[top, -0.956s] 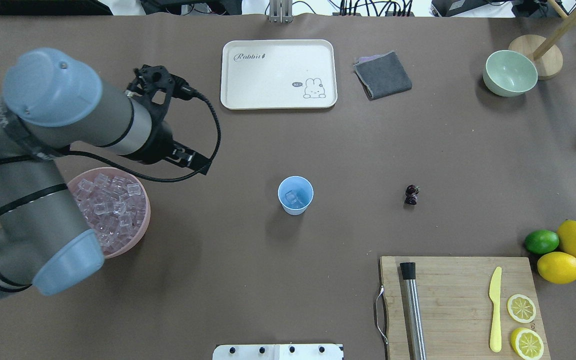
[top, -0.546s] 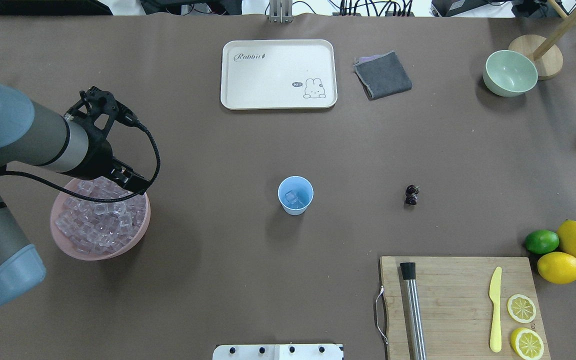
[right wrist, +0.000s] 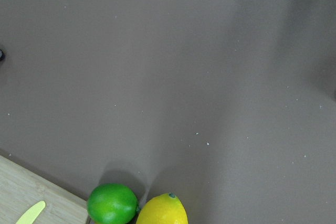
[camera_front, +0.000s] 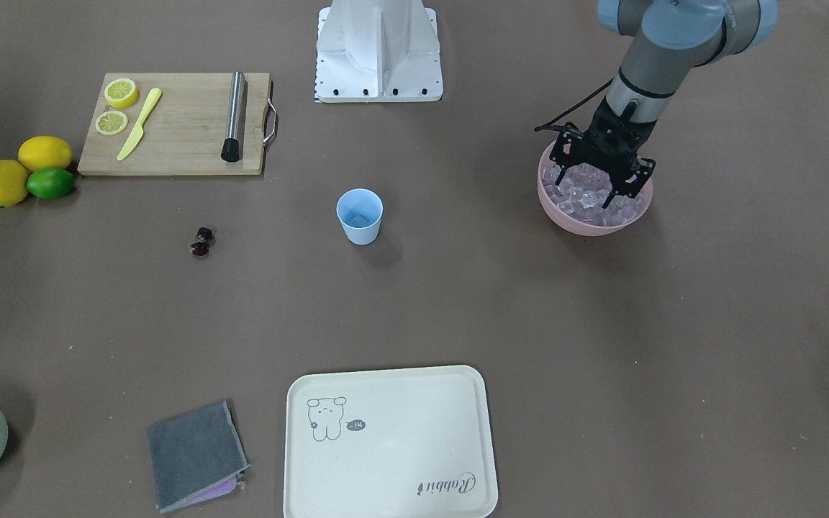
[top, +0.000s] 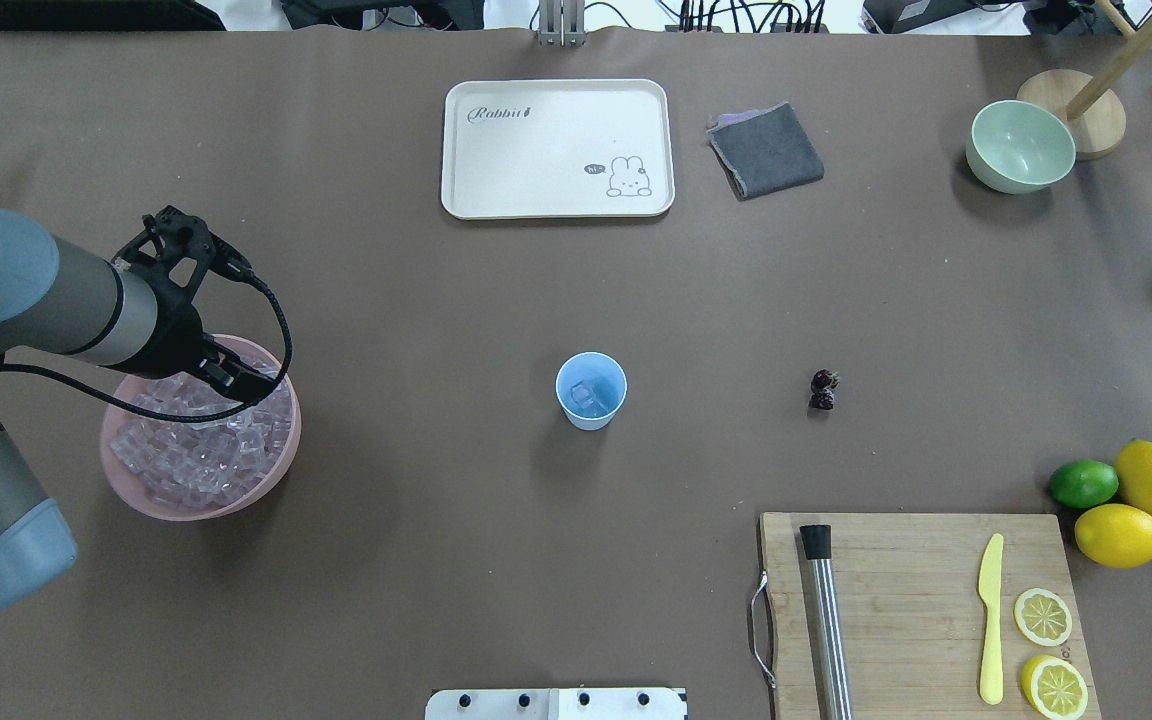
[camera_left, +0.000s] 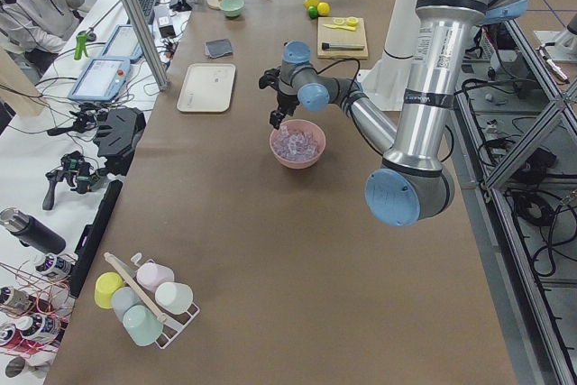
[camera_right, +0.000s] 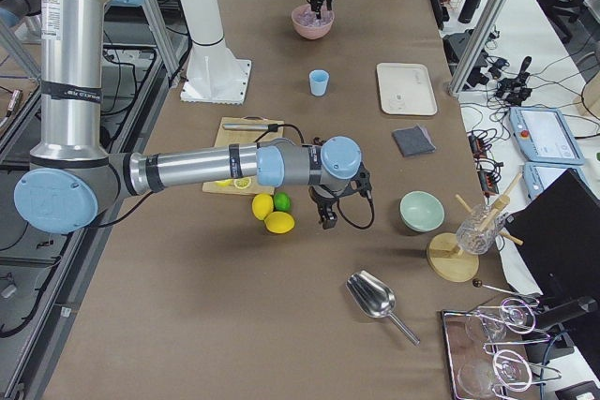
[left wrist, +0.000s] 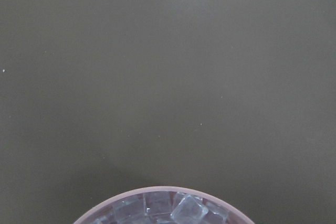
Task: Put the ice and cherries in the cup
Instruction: 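Lower the left gripper into the bowl and grasp another ice cube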
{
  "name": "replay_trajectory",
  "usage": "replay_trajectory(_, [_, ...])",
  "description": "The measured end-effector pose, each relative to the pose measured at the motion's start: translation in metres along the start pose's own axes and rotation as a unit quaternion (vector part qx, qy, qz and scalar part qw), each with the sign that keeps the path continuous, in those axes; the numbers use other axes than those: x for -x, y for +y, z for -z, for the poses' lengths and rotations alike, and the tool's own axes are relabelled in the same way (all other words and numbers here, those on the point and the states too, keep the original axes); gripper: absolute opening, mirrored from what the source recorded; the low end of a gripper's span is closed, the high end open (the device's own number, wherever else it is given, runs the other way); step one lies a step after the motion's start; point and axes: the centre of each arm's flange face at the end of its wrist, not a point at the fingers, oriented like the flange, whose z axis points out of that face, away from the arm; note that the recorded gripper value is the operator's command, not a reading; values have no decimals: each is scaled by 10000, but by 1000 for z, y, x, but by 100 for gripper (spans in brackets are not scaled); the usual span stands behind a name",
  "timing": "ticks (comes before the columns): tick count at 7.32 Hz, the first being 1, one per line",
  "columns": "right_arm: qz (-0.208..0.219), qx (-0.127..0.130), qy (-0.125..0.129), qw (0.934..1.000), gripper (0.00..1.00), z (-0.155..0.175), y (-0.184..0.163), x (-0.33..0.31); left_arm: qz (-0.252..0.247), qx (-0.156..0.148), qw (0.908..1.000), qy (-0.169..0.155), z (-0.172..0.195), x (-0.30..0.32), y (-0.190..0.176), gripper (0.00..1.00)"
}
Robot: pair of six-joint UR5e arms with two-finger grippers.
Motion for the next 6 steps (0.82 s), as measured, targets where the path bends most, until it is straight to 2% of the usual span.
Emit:
replay_trajectory(4, [9,-6,1,10000,100,1,0,1,-44,159,9999,13,-22,-4,7,74])
replay_trajectory(6, [12,-8,3,10000,100,1,0,1,-85,193,9998,-12,-29,-10,10,63])
